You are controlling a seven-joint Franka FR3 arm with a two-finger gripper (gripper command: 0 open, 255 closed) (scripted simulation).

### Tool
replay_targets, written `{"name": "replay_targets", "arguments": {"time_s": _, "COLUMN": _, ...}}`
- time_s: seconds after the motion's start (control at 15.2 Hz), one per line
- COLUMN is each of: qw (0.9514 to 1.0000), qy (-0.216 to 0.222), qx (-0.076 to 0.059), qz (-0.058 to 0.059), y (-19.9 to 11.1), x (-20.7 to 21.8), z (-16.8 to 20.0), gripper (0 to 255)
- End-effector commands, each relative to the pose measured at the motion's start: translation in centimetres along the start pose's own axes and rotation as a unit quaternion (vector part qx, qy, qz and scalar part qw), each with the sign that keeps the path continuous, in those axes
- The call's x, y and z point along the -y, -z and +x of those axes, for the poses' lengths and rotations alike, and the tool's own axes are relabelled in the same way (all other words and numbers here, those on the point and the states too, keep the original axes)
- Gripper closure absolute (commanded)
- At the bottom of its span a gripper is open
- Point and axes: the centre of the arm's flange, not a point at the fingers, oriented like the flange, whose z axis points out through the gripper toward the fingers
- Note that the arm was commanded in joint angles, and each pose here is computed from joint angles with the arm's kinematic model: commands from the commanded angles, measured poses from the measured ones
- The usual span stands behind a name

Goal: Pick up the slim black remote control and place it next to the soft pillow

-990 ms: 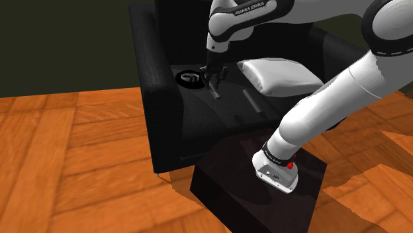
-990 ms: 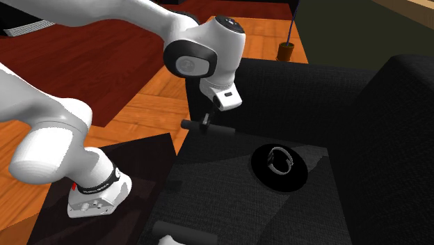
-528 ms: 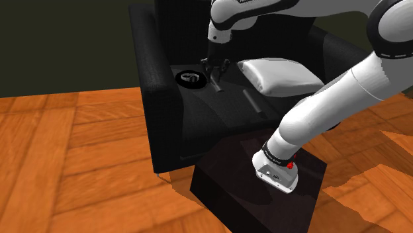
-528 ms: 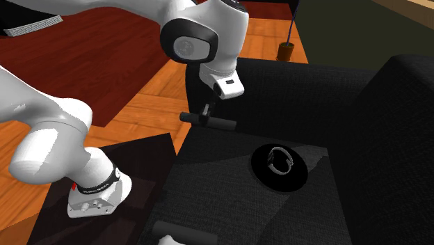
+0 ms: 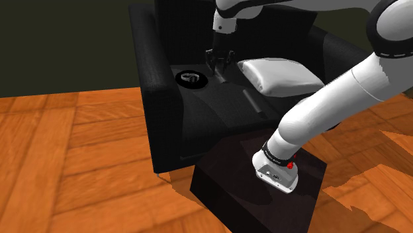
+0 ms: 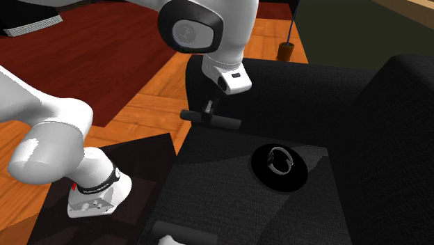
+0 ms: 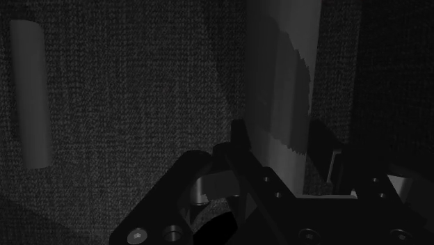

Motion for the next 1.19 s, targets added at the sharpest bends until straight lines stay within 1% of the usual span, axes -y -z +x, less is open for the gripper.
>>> {"name": "replay_targets", "arguments": {"time_s": 0.0, "qw": 1.0000, "qy": 0.000, "qx": 0.000, "qz": 0.000, "y": 0.4, "x": -2.0, "z": 1.5, "gripper": 255}}
{"name": "replay_targets", "arguments": {"time_s": 1.12, "qw": 1.0000, "qy": 0.000, "qx": 0.000, "qz": 0.000, "y": 3.8, "x": -19.6, "z": 15.0, "gripper": 255}}
